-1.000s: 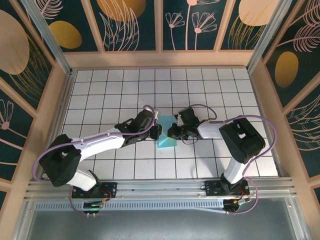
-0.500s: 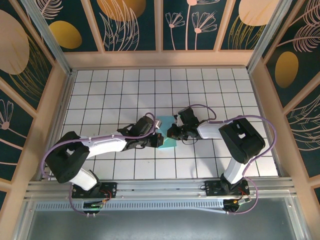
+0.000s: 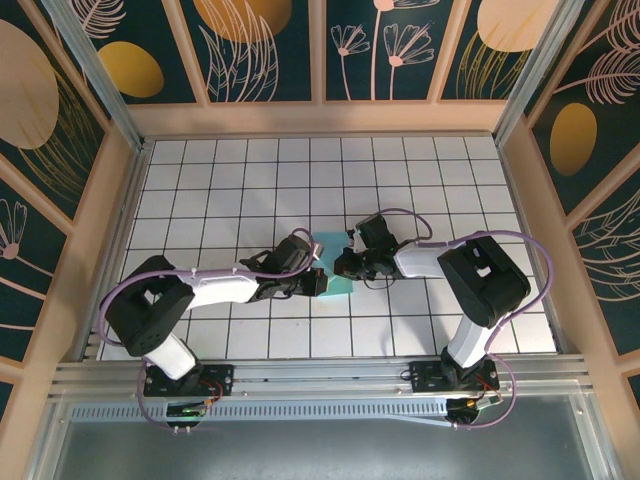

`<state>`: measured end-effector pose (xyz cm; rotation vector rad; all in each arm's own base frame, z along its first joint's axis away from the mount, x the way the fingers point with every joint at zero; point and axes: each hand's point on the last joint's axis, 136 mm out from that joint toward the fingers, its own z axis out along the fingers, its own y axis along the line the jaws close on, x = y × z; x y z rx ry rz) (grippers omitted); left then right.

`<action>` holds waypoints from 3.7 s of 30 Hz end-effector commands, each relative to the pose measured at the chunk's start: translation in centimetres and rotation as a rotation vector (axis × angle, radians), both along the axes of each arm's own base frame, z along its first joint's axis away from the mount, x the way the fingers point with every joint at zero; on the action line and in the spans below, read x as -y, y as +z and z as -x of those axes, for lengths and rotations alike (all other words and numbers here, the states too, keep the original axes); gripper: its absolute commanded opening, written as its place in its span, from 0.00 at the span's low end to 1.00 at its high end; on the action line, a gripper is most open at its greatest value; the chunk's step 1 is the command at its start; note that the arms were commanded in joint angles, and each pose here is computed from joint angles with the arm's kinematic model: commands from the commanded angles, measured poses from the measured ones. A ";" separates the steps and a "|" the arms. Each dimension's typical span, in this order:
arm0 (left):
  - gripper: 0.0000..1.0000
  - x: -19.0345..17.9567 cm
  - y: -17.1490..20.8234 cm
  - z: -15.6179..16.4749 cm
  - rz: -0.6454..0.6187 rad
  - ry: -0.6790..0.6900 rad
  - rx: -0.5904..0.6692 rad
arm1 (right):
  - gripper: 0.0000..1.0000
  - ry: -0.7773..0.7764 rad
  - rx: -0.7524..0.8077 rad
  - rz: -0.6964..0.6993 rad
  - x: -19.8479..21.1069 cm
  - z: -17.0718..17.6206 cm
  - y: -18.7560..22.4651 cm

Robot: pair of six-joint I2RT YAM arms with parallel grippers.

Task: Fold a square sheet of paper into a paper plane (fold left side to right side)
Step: Fold the triangle a second time at the center of the table.

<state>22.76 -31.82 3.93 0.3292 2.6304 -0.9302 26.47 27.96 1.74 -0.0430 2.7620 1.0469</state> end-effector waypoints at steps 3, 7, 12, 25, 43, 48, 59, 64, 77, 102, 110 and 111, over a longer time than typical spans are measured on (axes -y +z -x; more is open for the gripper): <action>0.00 -0.2 -0.9 -0.1 0.017 0.015 -0.019 | 0.00 0.015 -0.024 0.059 0.5 1.0 -1.3; 0.00 -0.4 -1.4 0.1 0.016 0.019 -0.030 | 0.00 0.016 -0.023 0.063 0.6 1.0 -1.3; 0.00 -0.7 -2.3 0.4 0.000 0.019 -0.044 | 0.00 0.017 -0.023 0.066 0.6 1.0 -1.3; 0.00 -1.6 -3.0 0.2 -0.043 0.042 -0.036 | 0.00 0.018 -0.028 0.070 0.6 1.0 -1.5; 0.00 -2.4 -4.1 0.6 -0.077 0.046 -0.048 | 0.00 0.033 -0.016 0.054 0.1 0.6 -0.8; 0.00 -3.4 -5.2 1.0 -0.118 0.055 -0.058 | 0.00 0.036 0.055 0.002 -0.7 -0.3 1.9; 0.00 -3.4 -5.5 1.0 -0.135 0.036 -0.047 | 0.00 -0.001 0.166 -0.046 -0.5 0.9 4.8; 0.00 -3.7 -5.8 1.1 -0.151 0.035 -0.047 | 0.00 -0.003 0.167 -0.056 -1.4 1.9 4.2; 0.00 -3.7 -5.7 0.9 -0.152 0.039 -0.042 | 0.00 0.026 0.125 -0.055 -3.2 2.6 2.4; 0.00 -4.6 -7.3 1.6 -0.190 0.057 -0.085 | 0.00 -0.005 0.096 0.134 -1.1 1.9 -1.5; 0.00 -5.2 -7.7 2.0 -0.205 0.064 -0.096 | 0.00 -0.026 0.115 0.171 0.2 0.9 -1.9; 0.00 -5.3 -7.7 2.1 -0.209 0.064 -0.097 | 0.00 -0.030 0.119 0.172 0.4 0.7 -1.8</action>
